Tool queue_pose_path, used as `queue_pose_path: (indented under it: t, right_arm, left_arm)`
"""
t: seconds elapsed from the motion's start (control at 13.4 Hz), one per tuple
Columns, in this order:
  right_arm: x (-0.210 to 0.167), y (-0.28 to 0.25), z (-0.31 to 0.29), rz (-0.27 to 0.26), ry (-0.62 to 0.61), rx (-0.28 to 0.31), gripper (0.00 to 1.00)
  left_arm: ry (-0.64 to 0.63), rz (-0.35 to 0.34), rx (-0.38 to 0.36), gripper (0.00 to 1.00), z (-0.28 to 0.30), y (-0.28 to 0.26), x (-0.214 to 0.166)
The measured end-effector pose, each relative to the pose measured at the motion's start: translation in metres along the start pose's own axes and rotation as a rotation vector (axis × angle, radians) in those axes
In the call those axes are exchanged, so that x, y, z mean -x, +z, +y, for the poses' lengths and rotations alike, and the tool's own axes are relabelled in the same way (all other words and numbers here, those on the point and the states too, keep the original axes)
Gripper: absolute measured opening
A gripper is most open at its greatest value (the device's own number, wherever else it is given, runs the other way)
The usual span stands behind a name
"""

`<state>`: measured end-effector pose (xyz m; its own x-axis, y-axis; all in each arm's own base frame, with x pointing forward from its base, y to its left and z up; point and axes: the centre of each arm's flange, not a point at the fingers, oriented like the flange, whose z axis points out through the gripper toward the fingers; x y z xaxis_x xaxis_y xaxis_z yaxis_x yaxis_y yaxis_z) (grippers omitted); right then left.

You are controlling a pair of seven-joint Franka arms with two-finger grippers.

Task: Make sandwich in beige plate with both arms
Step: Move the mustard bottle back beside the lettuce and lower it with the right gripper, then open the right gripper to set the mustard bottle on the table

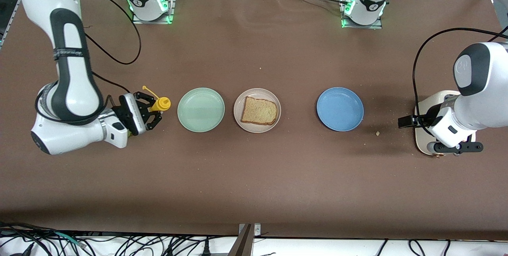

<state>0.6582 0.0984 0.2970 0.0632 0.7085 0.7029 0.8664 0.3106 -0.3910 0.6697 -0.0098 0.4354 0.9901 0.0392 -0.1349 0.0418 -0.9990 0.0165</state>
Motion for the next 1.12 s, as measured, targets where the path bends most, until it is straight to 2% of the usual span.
queue_pose_path:
  t: [0.3, 0.45, 0.67, 1.12]
  right_arm:
    - [0.083, 0.015, -0.011, 0.214, -0.110, 0.037, 0.14]
    - [0.116, 0.034, -0.018, 0.297, -0.171, 0.054, 0.14]
    - [0.142, 0.058, -0.023, 0.349, -0.247, 0.060, 0.14]
    - [0.157, 0.083, -0.019, 0.453, -0.310, 0.094, 0.14]
  left_arm:
    - [0.000, 0.000, 0.000, 1.00, 0.000, 0.000, 0.000]
    - [0.000, 0.000, 0.000, 1.00, 0.000, 0.000, 0.000]
    - [0.000, 0.000, 0.000, 1.00, 0.000, 0.000, 0.000]
    - [0.000, 0.000, 0.000, 1.00, 0.000, 0.000, 0.000]
